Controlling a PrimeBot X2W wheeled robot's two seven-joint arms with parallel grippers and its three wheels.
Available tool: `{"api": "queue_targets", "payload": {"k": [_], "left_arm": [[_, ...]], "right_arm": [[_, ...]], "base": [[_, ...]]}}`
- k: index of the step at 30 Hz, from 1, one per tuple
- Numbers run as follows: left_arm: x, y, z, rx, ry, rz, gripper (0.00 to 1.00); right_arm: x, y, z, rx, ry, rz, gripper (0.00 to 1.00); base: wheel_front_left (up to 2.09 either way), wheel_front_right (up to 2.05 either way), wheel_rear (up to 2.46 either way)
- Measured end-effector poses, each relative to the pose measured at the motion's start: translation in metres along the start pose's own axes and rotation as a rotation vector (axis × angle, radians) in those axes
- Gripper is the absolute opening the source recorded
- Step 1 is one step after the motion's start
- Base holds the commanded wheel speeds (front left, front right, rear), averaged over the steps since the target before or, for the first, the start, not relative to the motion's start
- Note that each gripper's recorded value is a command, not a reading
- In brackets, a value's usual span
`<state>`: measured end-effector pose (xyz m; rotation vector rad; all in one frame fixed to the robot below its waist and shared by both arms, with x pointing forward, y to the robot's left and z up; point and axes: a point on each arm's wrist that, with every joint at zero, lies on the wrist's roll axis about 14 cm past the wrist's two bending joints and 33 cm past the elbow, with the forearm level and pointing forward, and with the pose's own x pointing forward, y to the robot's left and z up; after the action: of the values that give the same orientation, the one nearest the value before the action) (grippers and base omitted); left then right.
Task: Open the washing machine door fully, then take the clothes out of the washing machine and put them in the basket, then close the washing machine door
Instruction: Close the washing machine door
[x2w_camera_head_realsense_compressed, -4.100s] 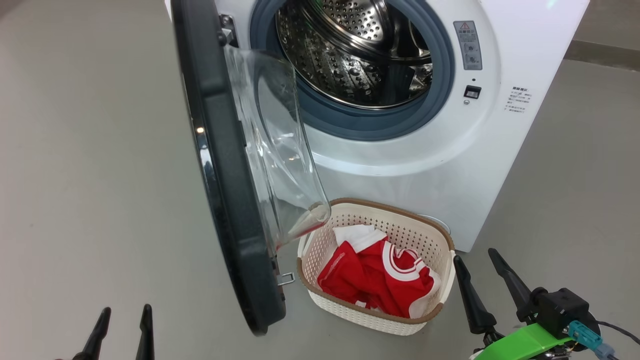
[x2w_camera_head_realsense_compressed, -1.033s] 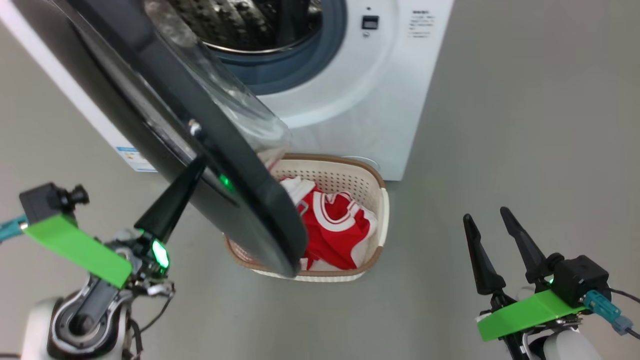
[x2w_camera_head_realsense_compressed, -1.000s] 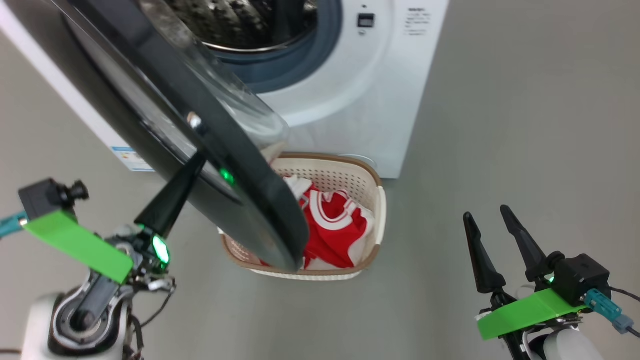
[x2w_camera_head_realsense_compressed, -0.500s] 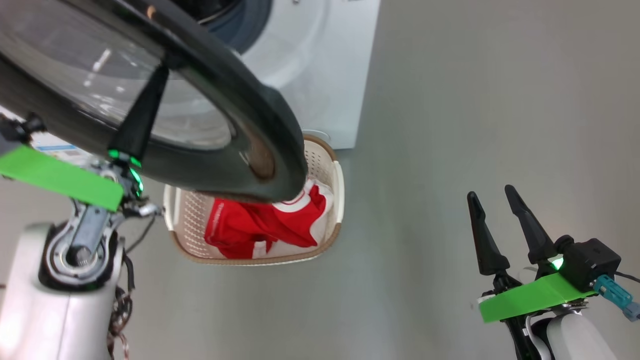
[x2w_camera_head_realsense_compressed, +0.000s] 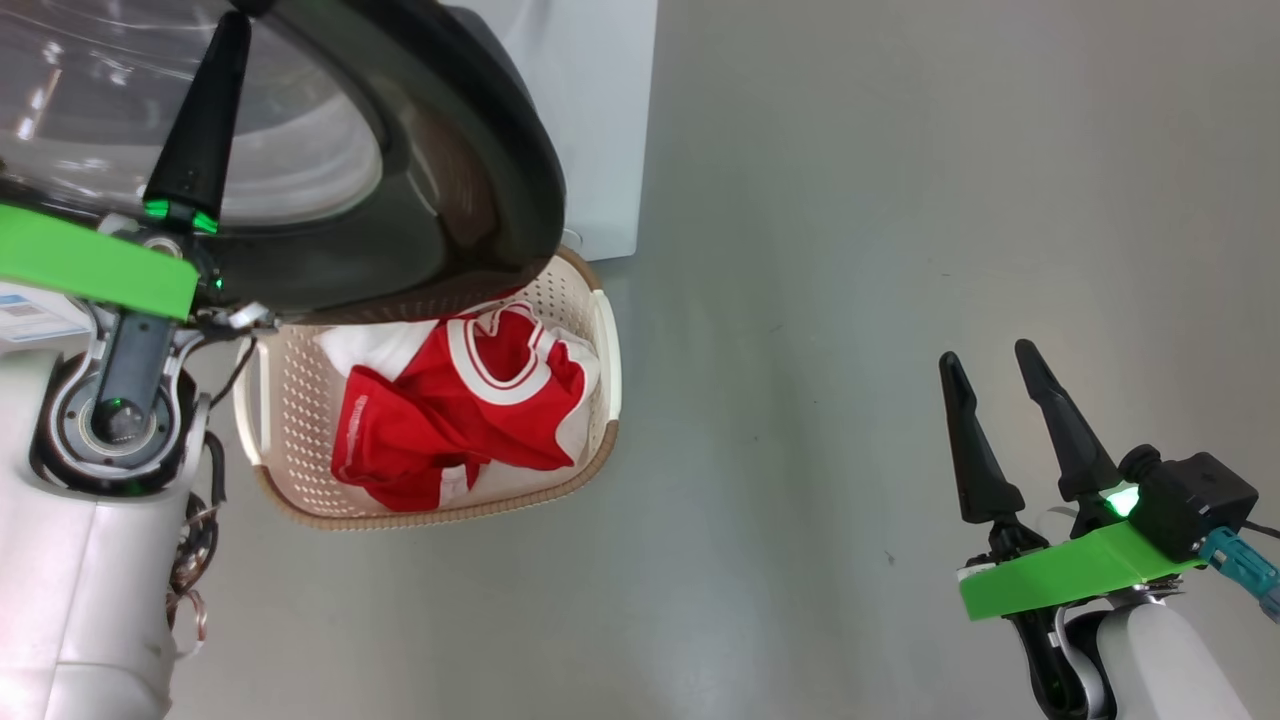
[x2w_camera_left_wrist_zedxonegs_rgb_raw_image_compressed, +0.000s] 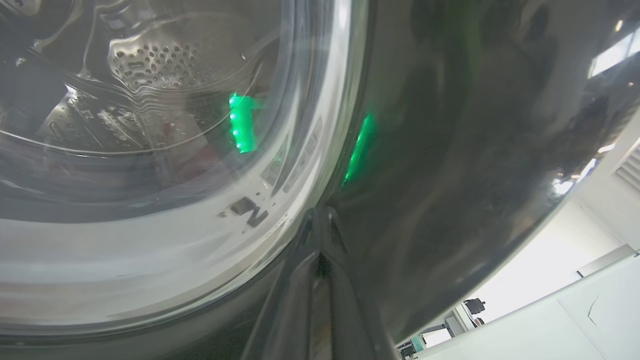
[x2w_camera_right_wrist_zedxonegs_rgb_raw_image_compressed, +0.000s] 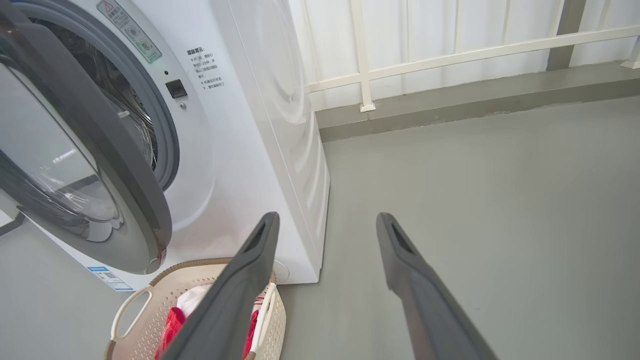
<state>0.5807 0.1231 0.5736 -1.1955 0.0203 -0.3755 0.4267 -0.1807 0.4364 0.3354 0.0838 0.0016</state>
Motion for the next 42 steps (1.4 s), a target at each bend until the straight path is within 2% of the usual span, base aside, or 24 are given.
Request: {"api": "queue_targets", "payload": {"k": [12, 29, 32, 42], "left_arm": [[-0.015, -0.001, 0.002, 0.027, -0.027, 0.009, 0.00], [-0.136, 0.060, -0.008, 0.083, -0.112, 0.261, 0.00], [-0.158, 0.068, -0.007, 0.123, -0.108, 0.301, 0.07], [-0.211, 0.084, 0.006, 0.208, -0.146, 0.397, 0.52]], "right_arm": [[0.000, 0.002, 0.008, 0.001, -0.022, 0.005, 1.00], [-0.019, 0.016, 0.014, -0.016, -0.030, 0.040, 1.00], [-0.026, 0.016, 0.014, -0.022, -0.025, 0.041, 1.00], [-0.049, 0.007, 0.012, -0.031, -0.014, 0.011, 1.00]], "base": [[0.00, 0.00, 0.00], [0.00, 0.00, 0.00], [0.00, 0.00, 0.00], [0.00, 0.00, 0.00]]}}
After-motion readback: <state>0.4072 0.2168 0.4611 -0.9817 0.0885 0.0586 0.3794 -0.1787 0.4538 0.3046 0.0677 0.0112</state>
